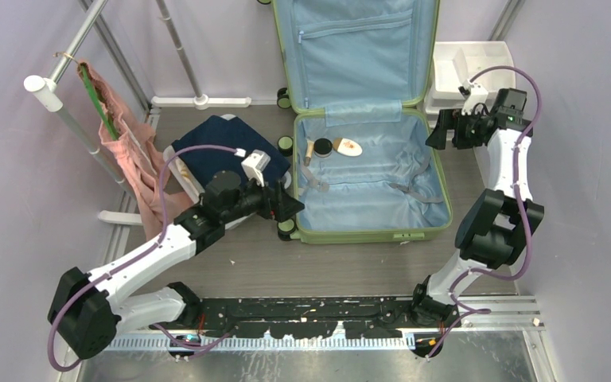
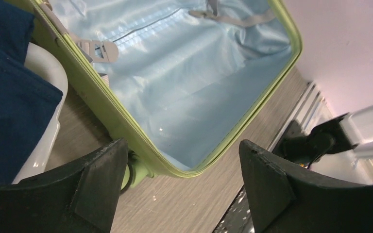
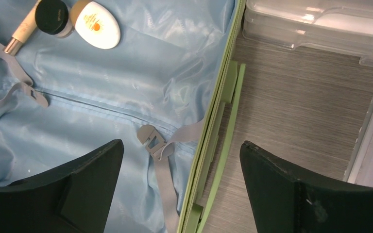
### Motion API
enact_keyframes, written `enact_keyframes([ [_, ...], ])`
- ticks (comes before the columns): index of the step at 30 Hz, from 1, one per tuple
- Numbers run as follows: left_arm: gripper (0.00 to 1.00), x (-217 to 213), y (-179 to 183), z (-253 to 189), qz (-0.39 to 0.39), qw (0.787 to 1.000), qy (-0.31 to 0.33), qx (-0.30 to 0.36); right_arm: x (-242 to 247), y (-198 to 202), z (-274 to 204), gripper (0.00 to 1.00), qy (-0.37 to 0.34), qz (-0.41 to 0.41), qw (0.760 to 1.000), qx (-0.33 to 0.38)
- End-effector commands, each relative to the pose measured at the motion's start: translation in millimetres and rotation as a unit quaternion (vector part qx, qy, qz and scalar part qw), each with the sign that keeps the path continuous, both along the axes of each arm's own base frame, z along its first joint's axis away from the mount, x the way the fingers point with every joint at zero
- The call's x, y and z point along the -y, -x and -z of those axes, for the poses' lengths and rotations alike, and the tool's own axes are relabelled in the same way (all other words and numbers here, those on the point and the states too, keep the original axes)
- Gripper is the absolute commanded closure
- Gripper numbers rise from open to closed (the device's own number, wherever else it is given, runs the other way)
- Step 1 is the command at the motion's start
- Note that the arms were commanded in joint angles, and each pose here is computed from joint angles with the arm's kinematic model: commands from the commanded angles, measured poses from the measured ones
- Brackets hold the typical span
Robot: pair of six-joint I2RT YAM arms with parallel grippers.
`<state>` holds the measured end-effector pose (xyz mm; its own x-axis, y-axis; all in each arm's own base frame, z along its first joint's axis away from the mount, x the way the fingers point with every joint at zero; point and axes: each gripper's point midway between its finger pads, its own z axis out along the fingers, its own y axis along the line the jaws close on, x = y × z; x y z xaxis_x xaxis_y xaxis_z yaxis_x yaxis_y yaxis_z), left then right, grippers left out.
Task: Open, take out, and arrange the luggage
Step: Adjust the luggage at the center of the board.
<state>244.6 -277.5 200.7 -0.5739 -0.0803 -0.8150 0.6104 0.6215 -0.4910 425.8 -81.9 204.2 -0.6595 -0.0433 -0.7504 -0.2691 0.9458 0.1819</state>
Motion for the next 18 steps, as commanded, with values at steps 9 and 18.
enact_keyframes([
  [9,0.23,10.2,-5.9,-61.5,-0.092,0.965,0.205,-0.135,-10.5,40.9,-71.2,0.03,-0.052,-0.018,0.993,0.107],
  [18,0.22,27.1,6.7,-111.7,-0.057,0.969,0.189,-0.149,-34.6,78.6,-78.4,0.00,-0.085,-0.065,0.987,0.121],
])
